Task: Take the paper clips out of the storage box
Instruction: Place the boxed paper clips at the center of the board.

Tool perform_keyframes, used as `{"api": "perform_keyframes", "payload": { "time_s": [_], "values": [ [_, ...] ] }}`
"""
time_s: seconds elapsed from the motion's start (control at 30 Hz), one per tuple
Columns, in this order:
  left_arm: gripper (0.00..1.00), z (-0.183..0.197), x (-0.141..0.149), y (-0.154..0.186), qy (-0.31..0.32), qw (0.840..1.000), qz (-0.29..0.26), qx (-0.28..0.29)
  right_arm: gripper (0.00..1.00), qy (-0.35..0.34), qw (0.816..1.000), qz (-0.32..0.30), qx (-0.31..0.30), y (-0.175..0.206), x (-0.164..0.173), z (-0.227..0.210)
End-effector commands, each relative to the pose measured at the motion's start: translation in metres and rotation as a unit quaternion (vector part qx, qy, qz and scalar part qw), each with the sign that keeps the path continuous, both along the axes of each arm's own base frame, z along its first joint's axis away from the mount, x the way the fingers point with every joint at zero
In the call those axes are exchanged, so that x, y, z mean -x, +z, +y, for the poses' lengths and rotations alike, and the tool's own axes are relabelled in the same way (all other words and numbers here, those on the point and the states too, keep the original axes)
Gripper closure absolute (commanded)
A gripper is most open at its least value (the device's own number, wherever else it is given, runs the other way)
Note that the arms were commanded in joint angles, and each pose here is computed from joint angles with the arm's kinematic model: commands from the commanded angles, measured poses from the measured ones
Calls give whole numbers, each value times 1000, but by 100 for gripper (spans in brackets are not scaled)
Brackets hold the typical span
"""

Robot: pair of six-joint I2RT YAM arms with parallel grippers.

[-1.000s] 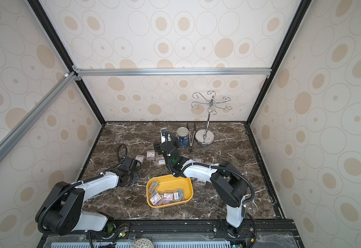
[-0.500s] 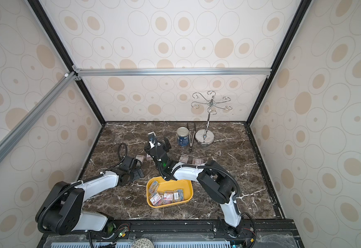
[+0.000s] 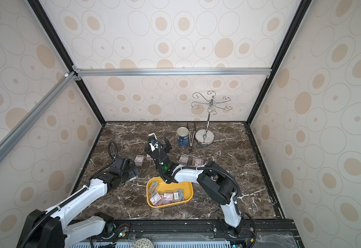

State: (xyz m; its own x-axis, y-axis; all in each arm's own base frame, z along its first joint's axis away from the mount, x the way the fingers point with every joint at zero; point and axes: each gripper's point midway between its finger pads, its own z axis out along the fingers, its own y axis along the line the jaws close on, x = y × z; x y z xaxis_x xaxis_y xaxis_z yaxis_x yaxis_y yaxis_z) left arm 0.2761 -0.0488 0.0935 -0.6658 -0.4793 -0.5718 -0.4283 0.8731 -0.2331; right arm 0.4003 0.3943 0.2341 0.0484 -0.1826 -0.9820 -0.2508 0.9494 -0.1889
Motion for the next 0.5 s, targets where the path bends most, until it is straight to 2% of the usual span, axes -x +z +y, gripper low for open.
{"api": "perform_keyframes", "payload": {
  "time_s": [0.0, 0.17, 0.33, 0.47],
  "values": [
    [1, 13, 4, 22, 16, 999, -17, -21, 8, -10, 1000, -19, -9, 17, 0, 1],
    [1, 25, 12, 33, 31, 998, -37, -35, 8, -21, 999, 0, -35, 28, 12, -21],
    [0, 37, 16, 39, 49, 995, -64, -53, 9, 3, 994, 71, -87, 29, 44, -54],
    [0, 47, 17, 40, 69, 991, -86, -69, 11, -8, 987, 117, -109, 17, 64, -84]
  ]
}}
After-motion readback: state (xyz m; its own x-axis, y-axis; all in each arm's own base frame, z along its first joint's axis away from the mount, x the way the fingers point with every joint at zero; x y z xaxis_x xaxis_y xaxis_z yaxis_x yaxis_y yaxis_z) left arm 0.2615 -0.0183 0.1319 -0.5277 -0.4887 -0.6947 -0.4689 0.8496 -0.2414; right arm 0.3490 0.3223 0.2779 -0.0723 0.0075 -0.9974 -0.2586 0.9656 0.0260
